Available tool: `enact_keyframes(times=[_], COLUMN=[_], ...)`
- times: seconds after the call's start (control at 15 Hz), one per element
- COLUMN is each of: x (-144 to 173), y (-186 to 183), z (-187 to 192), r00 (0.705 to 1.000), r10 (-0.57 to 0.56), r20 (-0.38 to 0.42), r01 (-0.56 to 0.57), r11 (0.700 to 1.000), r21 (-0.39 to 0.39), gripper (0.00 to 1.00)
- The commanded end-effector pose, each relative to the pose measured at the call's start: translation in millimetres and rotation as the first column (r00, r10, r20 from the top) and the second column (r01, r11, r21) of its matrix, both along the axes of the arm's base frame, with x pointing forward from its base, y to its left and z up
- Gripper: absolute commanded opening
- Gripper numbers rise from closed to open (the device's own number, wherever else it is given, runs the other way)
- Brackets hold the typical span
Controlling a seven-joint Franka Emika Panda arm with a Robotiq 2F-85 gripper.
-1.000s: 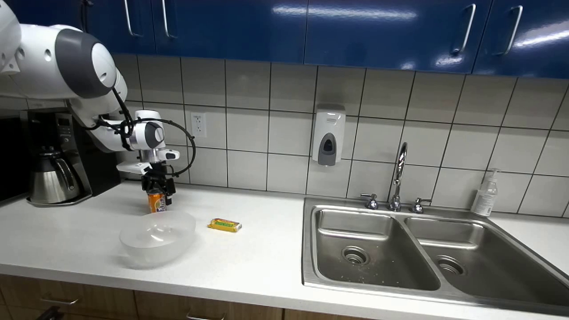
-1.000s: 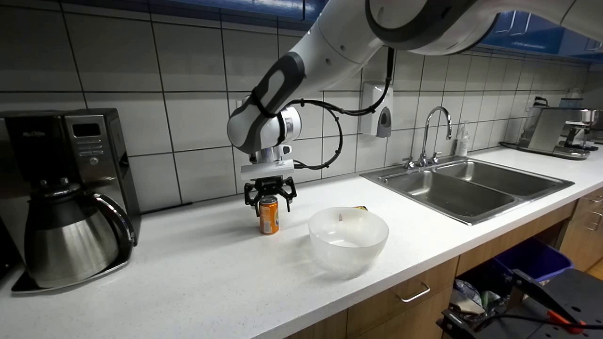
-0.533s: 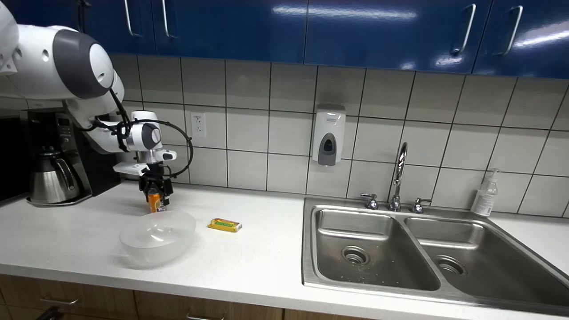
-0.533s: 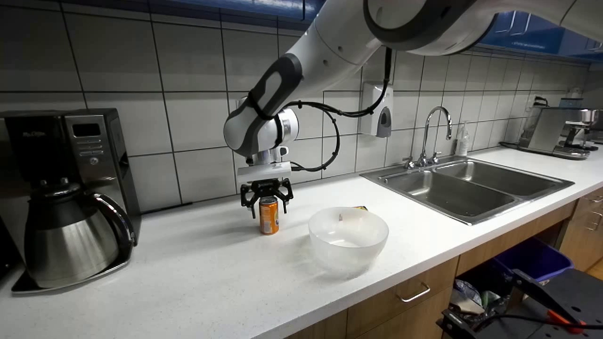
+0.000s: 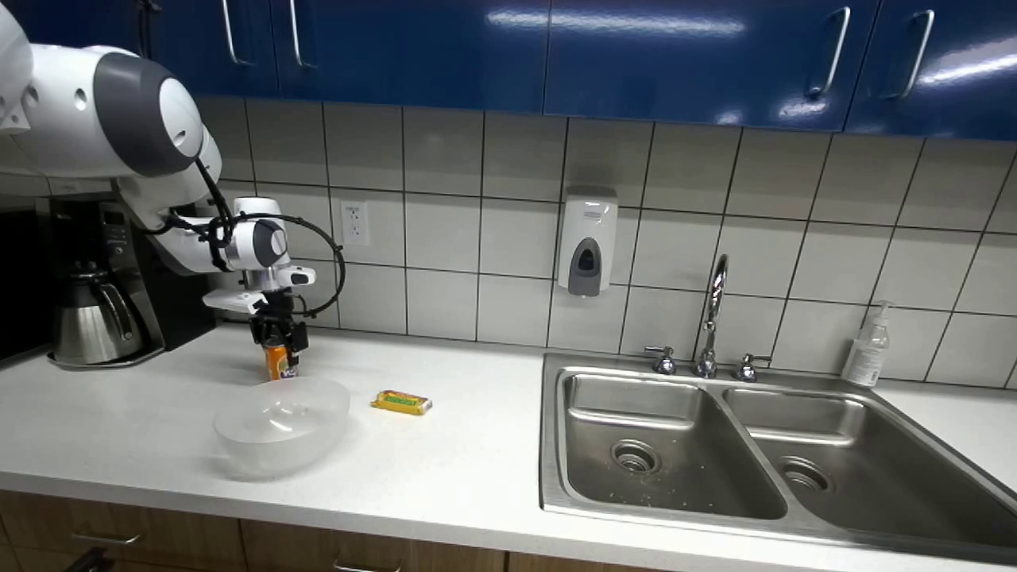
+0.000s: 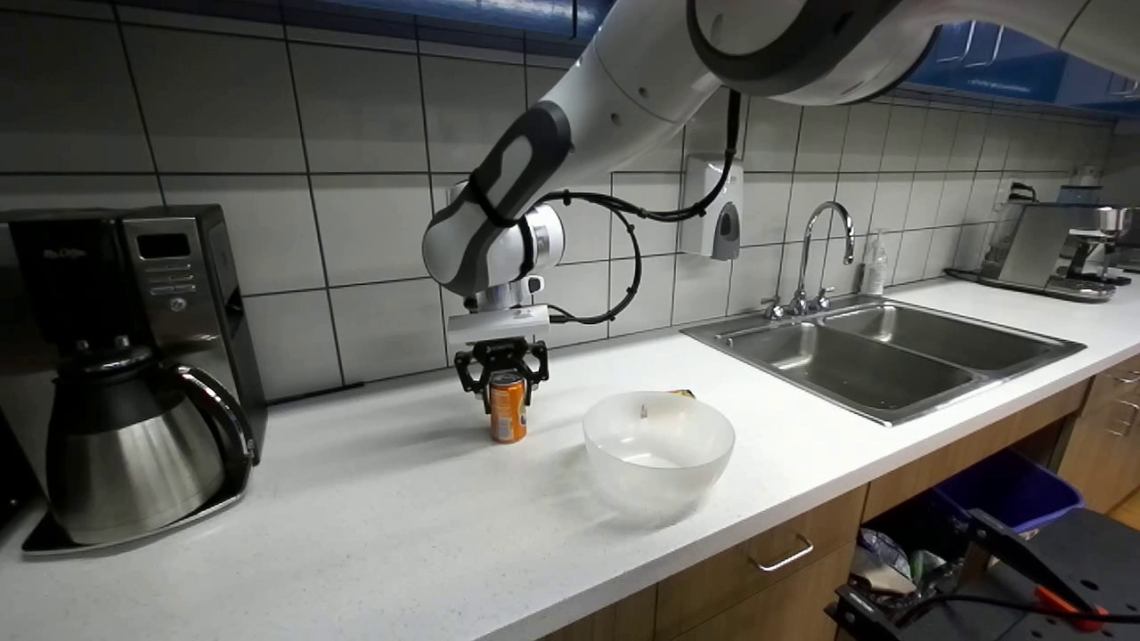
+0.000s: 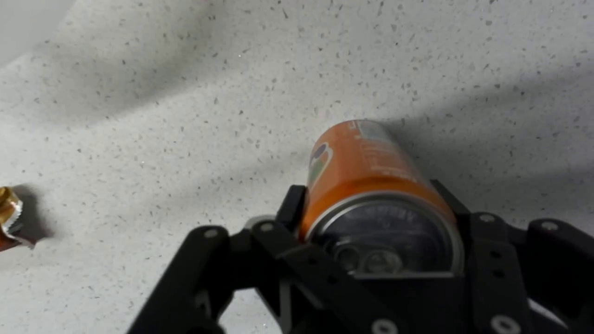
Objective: Put the can in the bowl
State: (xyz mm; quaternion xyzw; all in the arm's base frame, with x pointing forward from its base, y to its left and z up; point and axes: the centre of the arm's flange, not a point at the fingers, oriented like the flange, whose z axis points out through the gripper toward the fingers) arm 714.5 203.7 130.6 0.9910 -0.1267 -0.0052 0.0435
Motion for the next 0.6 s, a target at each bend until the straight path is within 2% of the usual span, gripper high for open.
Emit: enact_keyframes(times=[0.0, 0.53], x=[-2.6, -20.2], y=[-5.4, -10.2], z=[9.9, 58.3], r00=[1.0, 0.993], r10=[-0.001, 0.002], r20=[0.026, 0.119], r01=[0.001, -0.002], r11=[1.0, 1.0], r21=[-0.021, 0.002], gripper=[0.41, 0.41])
